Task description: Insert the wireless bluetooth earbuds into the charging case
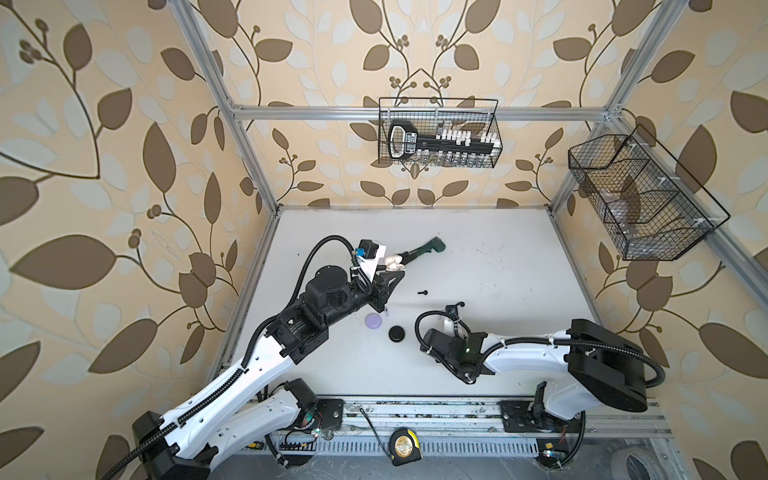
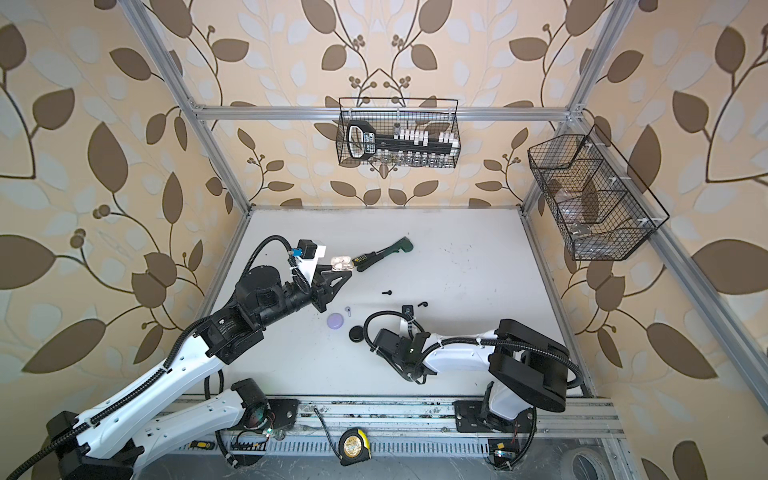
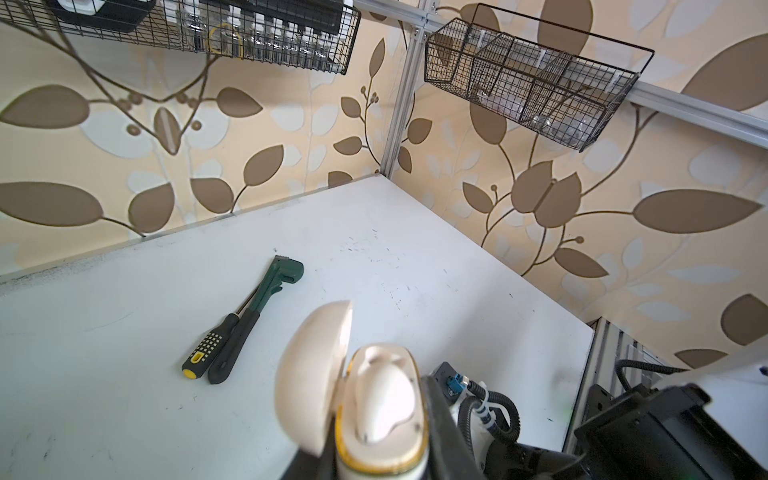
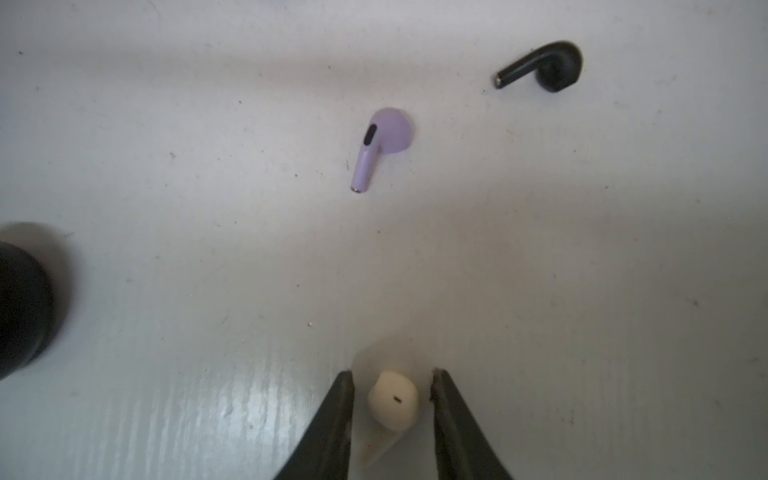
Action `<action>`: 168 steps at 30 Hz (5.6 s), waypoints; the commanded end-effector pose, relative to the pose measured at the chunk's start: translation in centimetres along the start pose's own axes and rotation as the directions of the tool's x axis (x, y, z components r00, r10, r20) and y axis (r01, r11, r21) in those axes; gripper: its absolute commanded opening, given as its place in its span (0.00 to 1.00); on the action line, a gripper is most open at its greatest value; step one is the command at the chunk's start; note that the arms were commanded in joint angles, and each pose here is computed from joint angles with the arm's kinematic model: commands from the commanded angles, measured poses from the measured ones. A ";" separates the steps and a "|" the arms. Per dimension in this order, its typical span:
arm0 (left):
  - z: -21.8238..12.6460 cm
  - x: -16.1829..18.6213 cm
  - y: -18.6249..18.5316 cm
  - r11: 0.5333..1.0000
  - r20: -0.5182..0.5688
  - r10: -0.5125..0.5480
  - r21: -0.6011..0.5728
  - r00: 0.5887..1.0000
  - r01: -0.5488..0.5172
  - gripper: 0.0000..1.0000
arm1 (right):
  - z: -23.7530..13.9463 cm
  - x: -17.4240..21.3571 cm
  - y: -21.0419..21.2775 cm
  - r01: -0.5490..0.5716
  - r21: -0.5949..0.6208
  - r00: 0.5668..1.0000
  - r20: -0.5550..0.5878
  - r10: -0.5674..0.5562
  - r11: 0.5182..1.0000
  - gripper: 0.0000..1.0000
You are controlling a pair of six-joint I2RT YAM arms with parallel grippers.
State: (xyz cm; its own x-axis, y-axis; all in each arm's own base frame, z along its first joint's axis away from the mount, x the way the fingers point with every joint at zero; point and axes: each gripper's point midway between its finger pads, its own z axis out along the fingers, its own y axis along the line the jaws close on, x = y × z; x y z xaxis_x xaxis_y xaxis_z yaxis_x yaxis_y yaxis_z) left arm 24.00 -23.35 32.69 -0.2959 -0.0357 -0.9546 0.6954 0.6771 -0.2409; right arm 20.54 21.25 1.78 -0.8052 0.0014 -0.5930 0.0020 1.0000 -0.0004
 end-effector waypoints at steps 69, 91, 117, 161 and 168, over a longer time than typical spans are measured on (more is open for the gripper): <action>4.6 12.8 -5.8 0.865 -0.247 -0.021 0.481 0.969 0.141 0.00 | -17.3 -12.1 -1.2 -0.019 -0.197 0.875 0.471 0.111 0.980 0.19; 4.9 11.6 -8.0 0.820 -0.239 -0.070 0.539 0.968 0.193 0.00 | -17.9 -13.1 2.3 0.057 -0.213 0.833 0.549 0.071 0.975 0.19; 4.9 10.6 -8.2 0.811 -0.224 -0.119 0.541 0.967 0.225 0.00 | -16.9 -12.7 3.6 0.091 -0.177 0.826 0.562 0.025 0.980 0.18; 3.9 10.2 -8.4 0.804 -0.195 -0.125 0.554 0.973 0.215 0.00 | -16.7 -11.1 3.6 0.187 -0.325 0.843 0.538 0.019 0.927 0.17; 3.8 10.0 -8.4 0.805 -0.192 -0.132 0.551 0.972 0.218 0.00 | -16.7 -11.0 3.1 0.178 -0.314 0.832 0.554 0.028 0.932 0.17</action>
State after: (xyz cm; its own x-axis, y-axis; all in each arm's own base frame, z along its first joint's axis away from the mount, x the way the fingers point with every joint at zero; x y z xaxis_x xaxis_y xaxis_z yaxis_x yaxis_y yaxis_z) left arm 18.13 -32.23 21.28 -0.5782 0.0839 -0.8115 0.8084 0.1932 -0.5560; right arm 19.89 24.56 22.54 -0.3442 0.0480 -0.9377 -0.3161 0.9345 0.1639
